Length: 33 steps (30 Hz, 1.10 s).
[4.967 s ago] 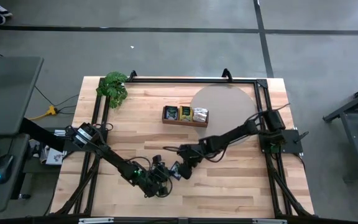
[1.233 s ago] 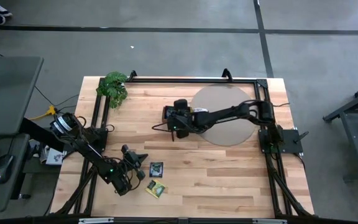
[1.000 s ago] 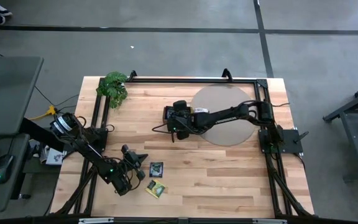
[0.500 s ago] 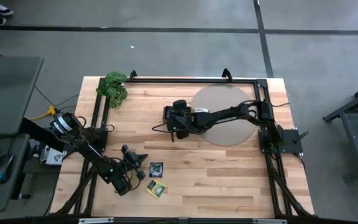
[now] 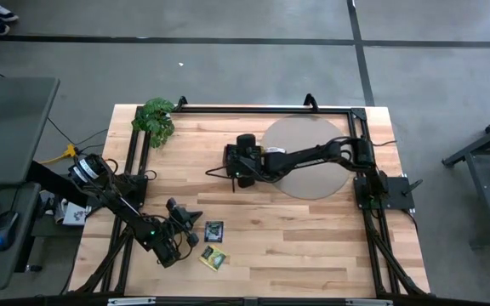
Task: Pick & Place Tea
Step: Put the violet tea bag into the left section of the wooden organizer
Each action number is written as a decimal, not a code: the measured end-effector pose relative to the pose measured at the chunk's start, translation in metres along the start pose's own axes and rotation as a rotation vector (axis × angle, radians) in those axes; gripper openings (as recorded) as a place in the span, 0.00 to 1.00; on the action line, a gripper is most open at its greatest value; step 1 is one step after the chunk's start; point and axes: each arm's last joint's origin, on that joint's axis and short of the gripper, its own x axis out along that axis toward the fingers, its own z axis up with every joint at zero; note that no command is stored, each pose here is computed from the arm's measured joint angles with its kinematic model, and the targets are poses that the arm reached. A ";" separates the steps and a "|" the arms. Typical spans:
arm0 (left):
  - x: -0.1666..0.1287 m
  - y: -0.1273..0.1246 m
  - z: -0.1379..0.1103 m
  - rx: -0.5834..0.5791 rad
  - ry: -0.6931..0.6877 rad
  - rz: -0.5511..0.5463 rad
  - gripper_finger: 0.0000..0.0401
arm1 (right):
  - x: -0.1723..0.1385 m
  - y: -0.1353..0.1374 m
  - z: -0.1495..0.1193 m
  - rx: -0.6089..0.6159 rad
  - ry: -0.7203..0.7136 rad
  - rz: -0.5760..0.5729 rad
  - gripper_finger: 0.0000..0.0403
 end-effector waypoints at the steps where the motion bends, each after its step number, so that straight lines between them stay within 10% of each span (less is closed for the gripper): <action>1: 0.000 0.000 0.000 -0.001 0.000 -0.001 0.00 | -0.001 -0.002 0.002 0.007 -0.004 -0.002 0.37; 12: 0.000 -0.001 0.000 -0.004 0.000 -0.004 0.00 | -0.025 -0.021 0.029 0.021 -0.006 -0.036 0.38; 23: -0.001 -0.020 0.002 0.055 0.075 -0.156 0.00 | -0.075 0.018 0.058 0.241 -0.159 0.379 0.37; 33: 0.009 -0.033 0.012 0.092 0.190 -0.309 0.00 | -0.108 0.053 0.066 0.231 -0.195 0.420 0.37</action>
